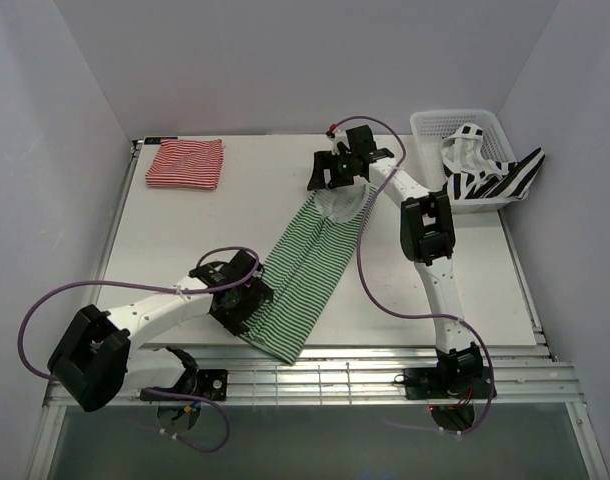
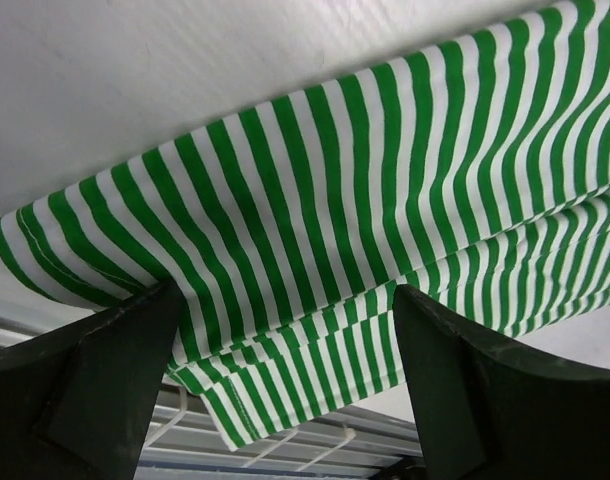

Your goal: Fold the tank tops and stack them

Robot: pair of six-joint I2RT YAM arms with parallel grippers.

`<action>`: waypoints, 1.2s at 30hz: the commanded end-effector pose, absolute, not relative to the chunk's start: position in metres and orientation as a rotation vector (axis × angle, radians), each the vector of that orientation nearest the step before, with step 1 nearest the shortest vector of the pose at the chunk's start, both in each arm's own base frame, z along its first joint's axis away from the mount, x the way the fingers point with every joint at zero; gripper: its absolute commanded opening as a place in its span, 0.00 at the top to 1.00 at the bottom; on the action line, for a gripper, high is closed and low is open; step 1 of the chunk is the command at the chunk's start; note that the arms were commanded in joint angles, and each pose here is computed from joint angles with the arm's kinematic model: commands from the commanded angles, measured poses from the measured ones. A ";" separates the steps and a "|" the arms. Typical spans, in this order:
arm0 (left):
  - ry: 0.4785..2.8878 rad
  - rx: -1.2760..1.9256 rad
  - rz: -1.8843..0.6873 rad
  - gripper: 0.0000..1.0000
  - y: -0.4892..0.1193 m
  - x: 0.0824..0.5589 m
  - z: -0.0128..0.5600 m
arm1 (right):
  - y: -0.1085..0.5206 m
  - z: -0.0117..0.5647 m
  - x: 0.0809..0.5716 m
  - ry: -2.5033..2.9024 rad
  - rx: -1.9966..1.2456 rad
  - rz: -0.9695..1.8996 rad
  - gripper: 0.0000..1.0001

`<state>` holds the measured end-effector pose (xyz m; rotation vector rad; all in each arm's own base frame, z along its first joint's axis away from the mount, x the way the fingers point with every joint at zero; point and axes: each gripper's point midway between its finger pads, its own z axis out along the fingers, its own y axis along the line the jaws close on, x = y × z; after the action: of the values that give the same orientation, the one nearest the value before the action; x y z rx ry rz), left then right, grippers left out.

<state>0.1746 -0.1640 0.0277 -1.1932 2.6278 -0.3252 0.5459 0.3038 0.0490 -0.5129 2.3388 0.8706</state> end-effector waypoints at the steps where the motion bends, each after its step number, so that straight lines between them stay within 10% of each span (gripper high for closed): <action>1: 2.620 -1.206 -0.239 0.02 -0.168 0.165 0.039 | 0.309 0.044 0.529 2.389 -0.550 0.939 0.10; 10: 2.487 -1.051 -0.231 0.02 -0.157 0.182 0.096 | 0.286 0.188 0.537 2.164 -0.576 0.713 0.10; 19: 2.456 -0.744 -0.240 0.02 -0.149 0.193 0.120 | 0.278 0.241 0.433 2.192 -0.653 0.612 0.10; 27: 2.383 -0.610 -0.212 0.02 -0.143 0.210 0.135 | 0.304 0.115 0.281 2.473 -0.611 0.686 0.10; 36: 2.465 -0.510 -0.224 0.02 -0.156 0.208 0.111 | 0.325 0.039 0.270 2.532 -0.775 0.756 0.10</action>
<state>0.2047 -0.1497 0.1137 -0.5572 2.4585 -0.1947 0.2422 0.3077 0.0388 -0.7832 2.6233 0.7156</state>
